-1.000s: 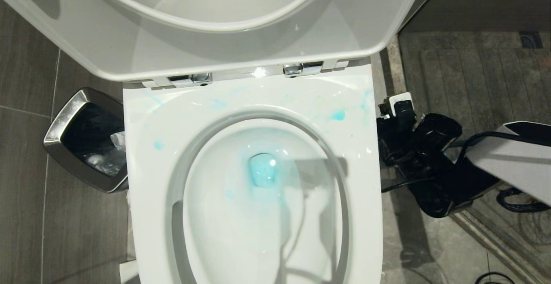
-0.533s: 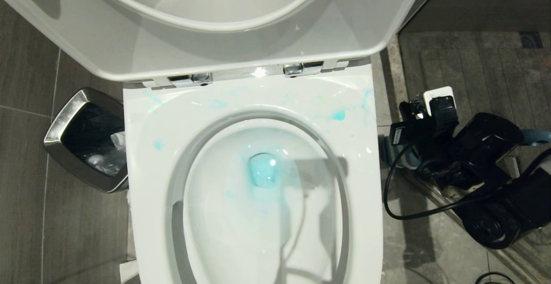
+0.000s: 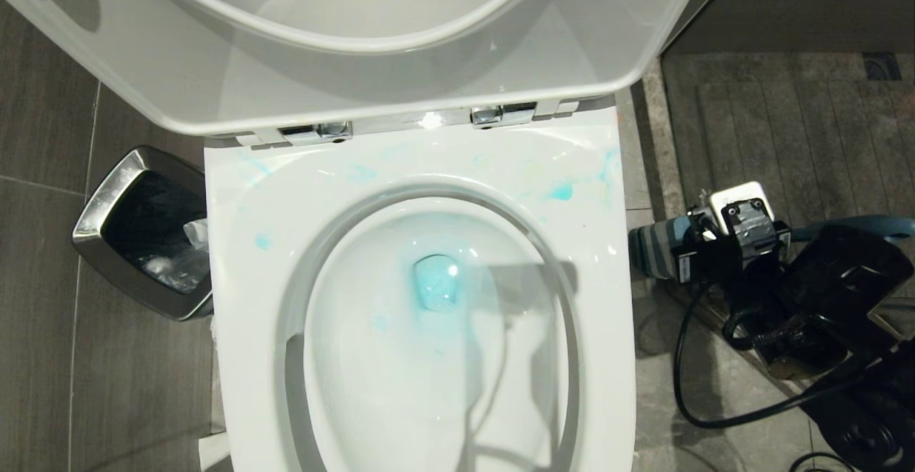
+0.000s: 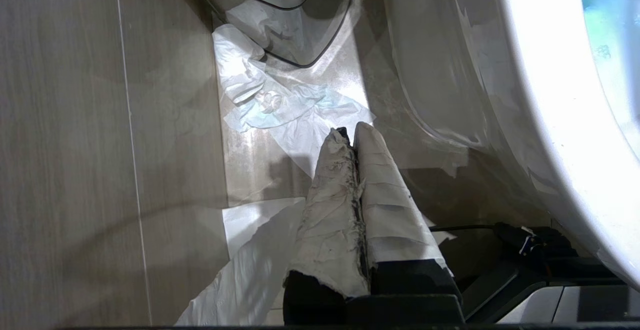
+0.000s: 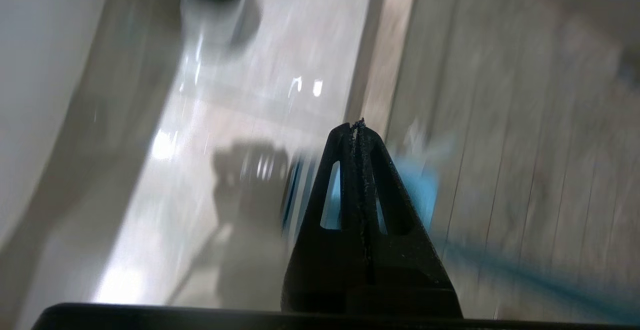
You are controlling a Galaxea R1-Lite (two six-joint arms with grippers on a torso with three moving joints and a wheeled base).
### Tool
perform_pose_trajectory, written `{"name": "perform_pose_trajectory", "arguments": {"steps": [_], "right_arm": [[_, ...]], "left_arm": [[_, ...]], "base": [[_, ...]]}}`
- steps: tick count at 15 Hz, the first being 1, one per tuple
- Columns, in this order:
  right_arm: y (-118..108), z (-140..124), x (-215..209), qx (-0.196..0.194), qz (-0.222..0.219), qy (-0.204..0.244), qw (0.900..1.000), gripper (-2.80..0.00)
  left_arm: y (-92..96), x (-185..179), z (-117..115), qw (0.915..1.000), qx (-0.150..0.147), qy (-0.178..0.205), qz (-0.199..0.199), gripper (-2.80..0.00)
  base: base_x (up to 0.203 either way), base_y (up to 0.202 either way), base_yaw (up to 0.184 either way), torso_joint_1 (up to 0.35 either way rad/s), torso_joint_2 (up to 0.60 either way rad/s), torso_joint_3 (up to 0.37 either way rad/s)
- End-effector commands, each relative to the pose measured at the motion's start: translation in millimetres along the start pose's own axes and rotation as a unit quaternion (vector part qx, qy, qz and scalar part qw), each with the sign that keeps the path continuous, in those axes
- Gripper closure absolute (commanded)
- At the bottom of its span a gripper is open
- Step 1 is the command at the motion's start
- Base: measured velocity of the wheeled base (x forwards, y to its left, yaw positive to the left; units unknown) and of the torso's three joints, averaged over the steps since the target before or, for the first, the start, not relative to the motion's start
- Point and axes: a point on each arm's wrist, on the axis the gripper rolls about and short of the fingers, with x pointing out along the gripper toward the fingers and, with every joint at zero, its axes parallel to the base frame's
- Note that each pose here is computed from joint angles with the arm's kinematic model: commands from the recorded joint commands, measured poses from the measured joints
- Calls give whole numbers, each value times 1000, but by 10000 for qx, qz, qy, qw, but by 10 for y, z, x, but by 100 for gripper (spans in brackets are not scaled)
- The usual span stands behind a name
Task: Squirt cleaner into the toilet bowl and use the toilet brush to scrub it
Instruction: Scrub the toilet bowl
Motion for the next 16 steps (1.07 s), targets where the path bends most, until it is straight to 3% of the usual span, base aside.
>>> {"name": "perform_pose_trajectory", "arguments": {"steps": [1,4,5,6,8,10,16], "right_arm": [[108,-159,-268,-197,284,431,9985,0],[404,-102,-570,406,997,440,9932,0],[491,-93,-683,882,1219,514,9873,0],[529,-113,-755,1338,1158,684,9819,0],[567,-179,-787,1620,278,1043,9809,0],[586,-216,-778,1634,-487,1218,9778,0],[288,-387,-601,1613,-1305,1438,9676,0]], "left_arm": [[0,1,0,10000,1,4,-1,0],[0,1,0,10000,1,4,7,0],[0,1,0,10000,1,4,-1,0],[0,1,0,10000,1,4,-1,0],[0,1,0,10000,1,4,14,0],[0,1,0,10000,1,4,0,0],[0,1,0,10000,1,4,2,0]], "base": [[0,0,0,0,0,0],[0,0,0,0,0,0],[0,0,0,0,0,0],[0,0,0,0,0,0],[0,0,0,0,0,0],[0,0,0,0,0,0],[0,0,0,0,0,0]]}}
